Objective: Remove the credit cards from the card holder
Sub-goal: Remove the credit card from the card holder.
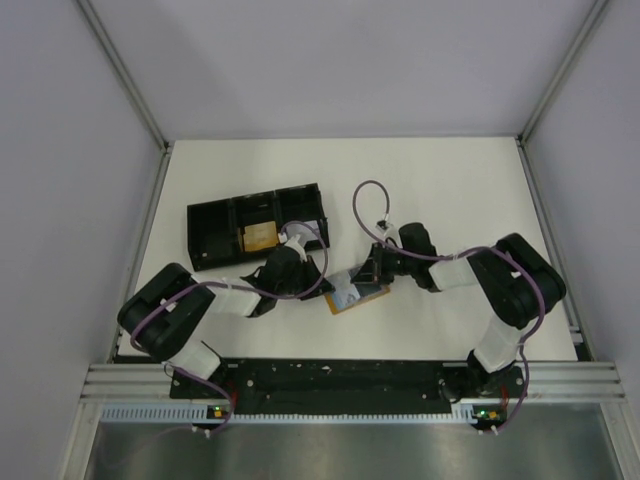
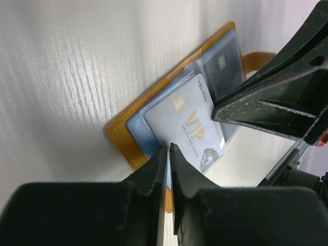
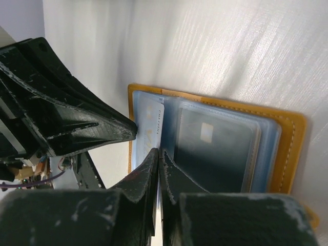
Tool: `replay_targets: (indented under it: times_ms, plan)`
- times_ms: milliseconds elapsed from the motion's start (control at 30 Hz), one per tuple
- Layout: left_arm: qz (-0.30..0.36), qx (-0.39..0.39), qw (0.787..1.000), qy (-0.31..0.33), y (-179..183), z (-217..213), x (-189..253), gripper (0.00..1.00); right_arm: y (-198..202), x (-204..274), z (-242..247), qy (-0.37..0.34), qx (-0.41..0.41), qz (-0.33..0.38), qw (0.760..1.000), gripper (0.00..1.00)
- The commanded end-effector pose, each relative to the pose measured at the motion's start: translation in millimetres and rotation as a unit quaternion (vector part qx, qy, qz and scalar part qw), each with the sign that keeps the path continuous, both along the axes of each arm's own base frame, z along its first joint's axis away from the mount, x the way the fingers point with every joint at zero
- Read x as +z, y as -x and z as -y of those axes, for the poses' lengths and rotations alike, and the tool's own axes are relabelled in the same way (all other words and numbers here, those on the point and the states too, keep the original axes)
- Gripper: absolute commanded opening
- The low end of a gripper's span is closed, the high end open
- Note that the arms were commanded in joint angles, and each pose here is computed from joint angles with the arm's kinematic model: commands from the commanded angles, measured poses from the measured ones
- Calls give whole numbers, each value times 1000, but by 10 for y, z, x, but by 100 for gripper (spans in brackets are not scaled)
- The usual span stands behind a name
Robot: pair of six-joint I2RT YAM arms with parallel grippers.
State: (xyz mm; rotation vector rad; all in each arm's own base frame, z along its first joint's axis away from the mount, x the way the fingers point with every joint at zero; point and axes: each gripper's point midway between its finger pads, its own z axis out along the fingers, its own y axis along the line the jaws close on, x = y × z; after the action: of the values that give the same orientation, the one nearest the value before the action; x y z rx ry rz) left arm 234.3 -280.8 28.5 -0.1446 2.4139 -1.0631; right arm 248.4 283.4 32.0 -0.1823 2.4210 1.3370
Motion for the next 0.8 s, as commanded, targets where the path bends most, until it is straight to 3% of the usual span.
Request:
replay_targets:
  times_ms: [0, 233, 367, 767]
  plan:
    - [-28, -14, 999, -21, 100, -29, -188, 8, 32, 114, -92, -41, 25, 12, 999, 5]
    - [-38, -16, 999, -24, 130, -29, -256, 2, 74, 107, -144, -63, 40, 0, 997, 11]
    - [-40, -15, 999, -32, 129, -54, -287, 0, 85, 98, -122, -55, 40, 3, 998, 0]
    - [-49, -15, 997, -63, 163, -144, -390, 0, -1, 221, 190, -49, 4, 19, 999, 0]
